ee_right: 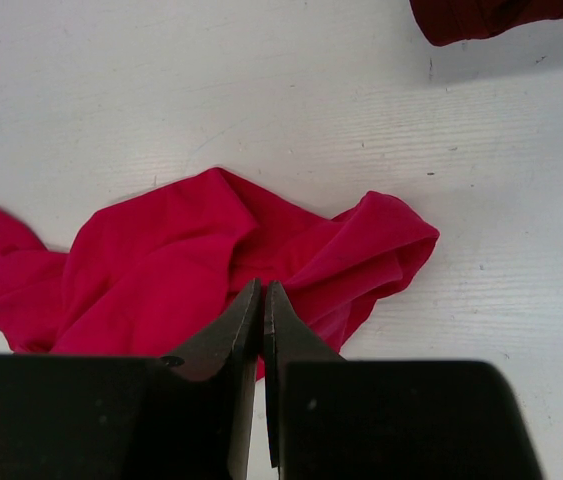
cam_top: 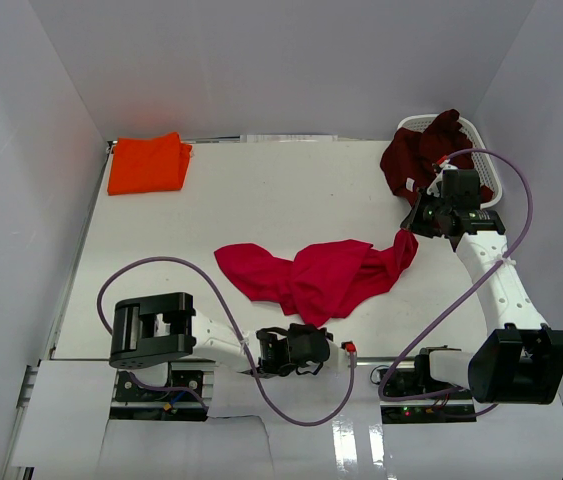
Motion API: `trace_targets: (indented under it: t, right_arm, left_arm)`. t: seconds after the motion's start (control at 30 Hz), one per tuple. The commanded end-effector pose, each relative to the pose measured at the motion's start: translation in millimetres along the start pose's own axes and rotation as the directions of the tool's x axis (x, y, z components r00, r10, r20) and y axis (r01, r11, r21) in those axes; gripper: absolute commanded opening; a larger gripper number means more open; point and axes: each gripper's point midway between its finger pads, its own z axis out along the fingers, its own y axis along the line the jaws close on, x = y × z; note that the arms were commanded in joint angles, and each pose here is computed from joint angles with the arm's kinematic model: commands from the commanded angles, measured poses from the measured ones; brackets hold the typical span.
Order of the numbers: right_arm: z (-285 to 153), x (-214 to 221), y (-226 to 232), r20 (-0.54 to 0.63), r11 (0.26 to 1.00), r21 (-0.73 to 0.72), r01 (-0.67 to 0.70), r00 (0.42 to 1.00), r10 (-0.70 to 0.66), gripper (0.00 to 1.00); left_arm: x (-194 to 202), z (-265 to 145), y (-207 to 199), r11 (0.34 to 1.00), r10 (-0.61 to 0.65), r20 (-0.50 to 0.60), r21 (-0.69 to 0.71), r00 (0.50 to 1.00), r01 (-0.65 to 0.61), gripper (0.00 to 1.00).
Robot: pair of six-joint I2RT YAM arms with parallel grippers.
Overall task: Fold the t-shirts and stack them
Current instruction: Flatten out the tshirt
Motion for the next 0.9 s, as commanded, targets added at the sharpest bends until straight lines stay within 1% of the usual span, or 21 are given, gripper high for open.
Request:
trace_targets:
  t: [0.0,0.1,0.13,0.17,0.23,0.27,0.37,0.43,0.47,0.53,0.57,0.6,0.63,0.67,0.7,0.83,0.87]
  right_arm:
    - [-1.2,-7.8,3.1,0.034,1.0,-0.02,0.018,0.999,-0.017,0.08]
    - [-1.8,-8.7,4.3,0.036,0.999,-0.026,0.019,0.999,-0.018,0.08]
    - [-2.5,-9.0,5.0,0.037,0.999,-0.029,0.021,0.999,-0.02,0.08]
    - [-2.8,-9.5,5.5,0.038,0.999,-0.031,0.021,0.999,-0.02,0.08]
    - [-2.9,-9.2,7.3,0.033,0.999,-0.038,0.023,0.999,-0.022,0.08]
    - [-4.3,-10.9,8.4,0.035,0.999,-0.041,0.022,0.999,-0.021,0.08]
    - [-8.3,-14.7,11.1,0.044,0.998,-0.051,0.03,0.999,-0.028,0.08]
    - [-9.2,-15.6,13.2,0.045,0.998,-0.058,0.032,0.999,-0.03,0.08]
    - [-9.7,-16.1,14.3,0.045,0.998,-0.061,0.032,0.999,-0.03,0.08]
    - [-11.7,-19.3,14.2,0.049,0.998,-0.05,0.041,0.998,-0.039,0.08]
    - [-13.8,-23.3,15.4,0.058,0.998,-0.046,0.046,0.997,-0.044,0.08]
    - [-15.1,-24.9,13.9,0.061,0.998,-0.032,0.048,0.997,-0.046,0.08]
    - [-16.1,-27.4,14.4,0.065,0.998,-0.027,0.053,0.997,-0.051,0.08]
    - [-17.1,-29.9,13.7,0.069,0.998,-0.019,0.053,0.996,-0.052,0.08]
    - [-20.9,-38.1,15.8,0.086,0.998,-0.016,0.058,0.995,-0.057,0.08]
    - [-23.1,-50.8,14.5,0.08,0.998,0.018,0.057,0.995,-0.059,0.08]
    - [-20.3,-52.6,14.2,0.071,0.998,0.022,0.056,0.996,-0.057,0.08]
  left_arm:
    - [-10.7,-4.7,7.3,0.998,-0.054,0.025,-0.009,0.998,0.054,0.0]
    - [-27.3,-14.0,36.3,0.982,-0.166,0.071,-0.077,0.984,0.172,0.0]
    - [-35.9,-17.7,45.8,0.971,-0.215,0.083,-0.088,0.973,0.222,0.0]
    - [-39.7,-18.9,51.4,0.966,-0.24,0.09,-0.08,0.967,0.248,0.0]
    - [-41.1,-21.7,58.1,0.955,-0.279,0.073,-0.08,0.957,0.285,0.0]
    - [-42.6,-21.9,67.2,0.937,-0.326,0.072,-0.109,0.943,0.333,0.0]
    - [-35.2,-22.9,78.2,0.913,-0.381,0.033,-0.147,0.924,0.381,0.0]
    - [-33.5,-24.5,81.7,0.884,-0.444,0.028,-0.149,0.895,0.443,0.0]
    - [-35.8,-28.1,89.2,0.865,-0.476,0.046,-0.154,0.878,0.477,0.0]
    - [-35.2,-33.0,104.2,0.814,-0.555,0.073,-0.154,0.828,0.56,0.0]
    - [-28.3,-33.3,116.5,0.783,-0.594,0.077,-0.17,0.801,0.598,0.0]
    - [-28.2,-34.0,121.0,0.75,-0.637,0.088,-0.156,0.766,0.642,0.0]
    - [-18.7,-37.0,135.5,0.723,-0.664,0.091,-0.177,0.742,0.668,0.0]
    - [-16.9,-38.3,140.5,0.692,-0.695,0.101,-0.177,0.712,0.7,0.0]
    - [-13.4,-39.9,147.2,0.673,-0.71,0.106,-0.187,0.696,0.716,0.0]
    - [2.2,-52.0,181.7,0.592,-0.766,0.115,-0.257,0.632,0.764,0.0]
    - [9.0,-56.9,195.8,0.55,-0.789,0.135,-0.276,0.599,0.788,0.0]
